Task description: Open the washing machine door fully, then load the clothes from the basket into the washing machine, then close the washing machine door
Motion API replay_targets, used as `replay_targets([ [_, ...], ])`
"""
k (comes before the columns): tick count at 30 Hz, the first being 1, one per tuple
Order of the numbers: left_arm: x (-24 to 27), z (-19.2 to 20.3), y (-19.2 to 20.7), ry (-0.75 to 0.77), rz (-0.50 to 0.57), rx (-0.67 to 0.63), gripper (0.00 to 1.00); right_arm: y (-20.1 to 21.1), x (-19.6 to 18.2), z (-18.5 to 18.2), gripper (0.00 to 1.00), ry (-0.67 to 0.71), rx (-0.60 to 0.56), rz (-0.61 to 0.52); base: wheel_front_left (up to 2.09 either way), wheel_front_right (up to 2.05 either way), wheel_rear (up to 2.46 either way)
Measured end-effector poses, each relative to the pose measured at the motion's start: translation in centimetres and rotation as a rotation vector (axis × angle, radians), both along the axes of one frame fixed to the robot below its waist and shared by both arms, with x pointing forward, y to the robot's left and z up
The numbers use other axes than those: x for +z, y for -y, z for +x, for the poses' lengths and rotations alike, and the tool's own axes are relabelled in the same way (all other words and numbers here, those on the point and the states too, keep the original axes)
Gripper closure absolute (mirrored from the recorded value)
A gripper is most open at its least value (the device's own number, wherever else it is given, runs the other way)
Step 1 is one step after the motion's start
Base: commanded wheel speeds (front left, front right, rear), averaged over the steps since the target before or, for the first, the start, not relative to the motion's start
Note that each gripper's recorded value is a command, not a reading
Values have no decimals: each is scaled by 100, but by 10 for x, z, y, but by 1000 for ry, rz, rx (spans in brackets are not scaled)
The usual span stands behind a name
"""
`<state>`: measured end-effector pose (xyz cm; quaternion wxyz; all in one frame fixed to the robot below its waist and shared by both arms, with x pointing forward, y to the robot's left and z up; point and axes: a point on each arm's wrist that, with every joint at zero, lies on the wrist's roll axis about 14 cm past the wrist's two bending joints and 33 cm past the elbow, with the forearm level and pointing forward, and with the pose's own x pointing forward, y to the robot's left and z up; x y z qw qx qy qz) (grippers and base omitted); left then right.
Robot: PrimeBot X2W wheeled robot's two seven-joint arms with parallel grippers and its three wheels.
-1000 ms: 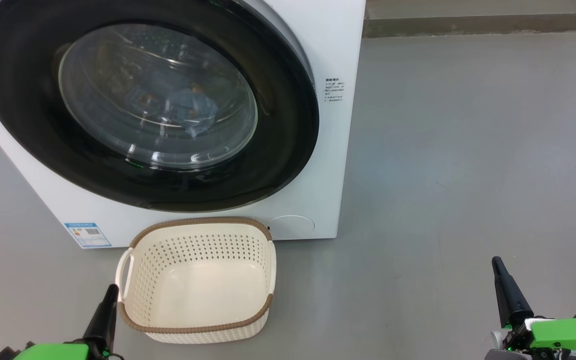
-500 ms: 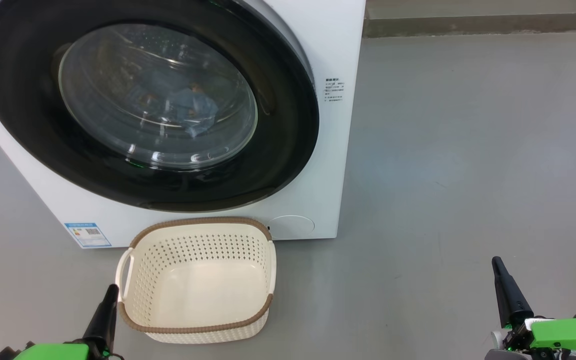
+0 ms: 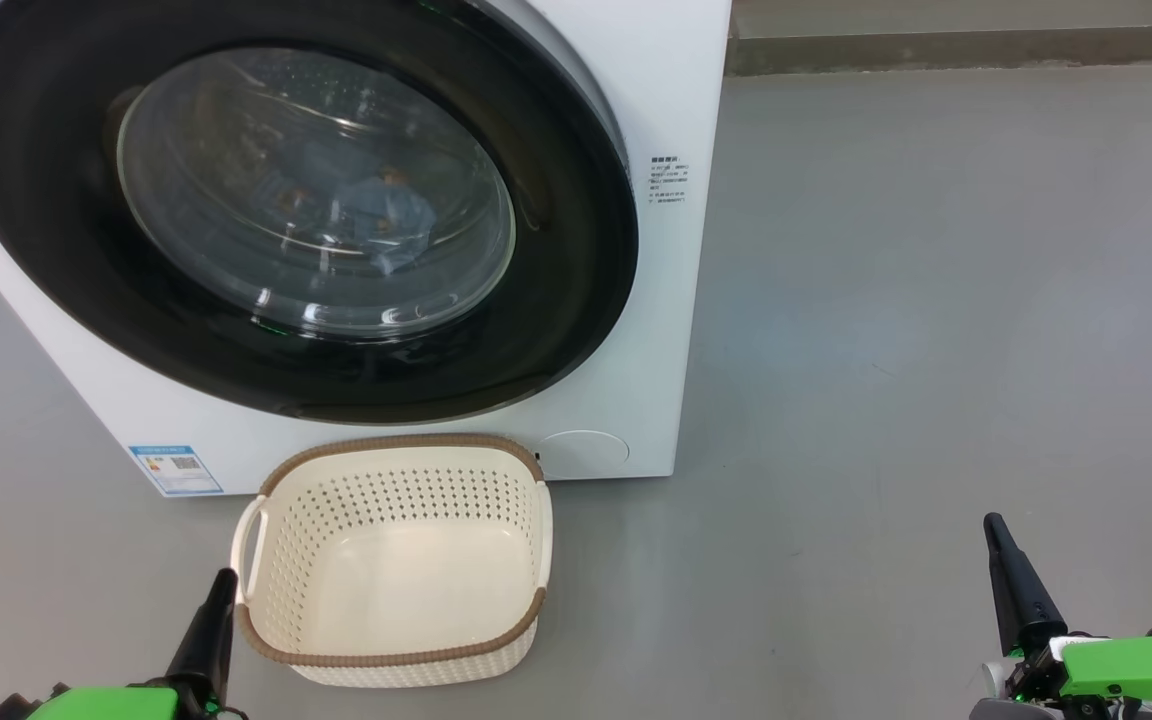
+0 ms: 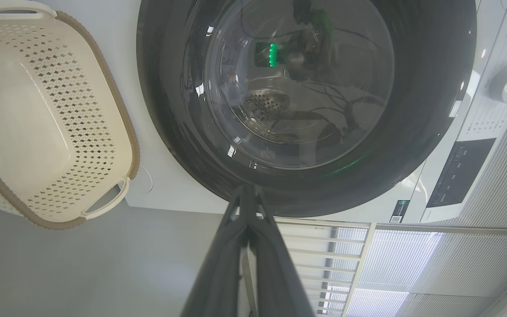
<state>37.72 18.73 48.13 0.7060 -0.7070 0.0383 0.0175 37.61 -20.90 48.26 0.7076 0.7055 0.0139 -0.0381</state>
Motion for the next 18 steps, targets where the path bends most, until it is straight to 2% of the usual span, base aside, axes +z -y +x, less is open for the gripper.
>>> replay_targets([
  [18, 0, 0, 0, 0, 0, 0, 100, 0, 0, 0, 100, 0, 0, 0, 0, 0, 0],
])
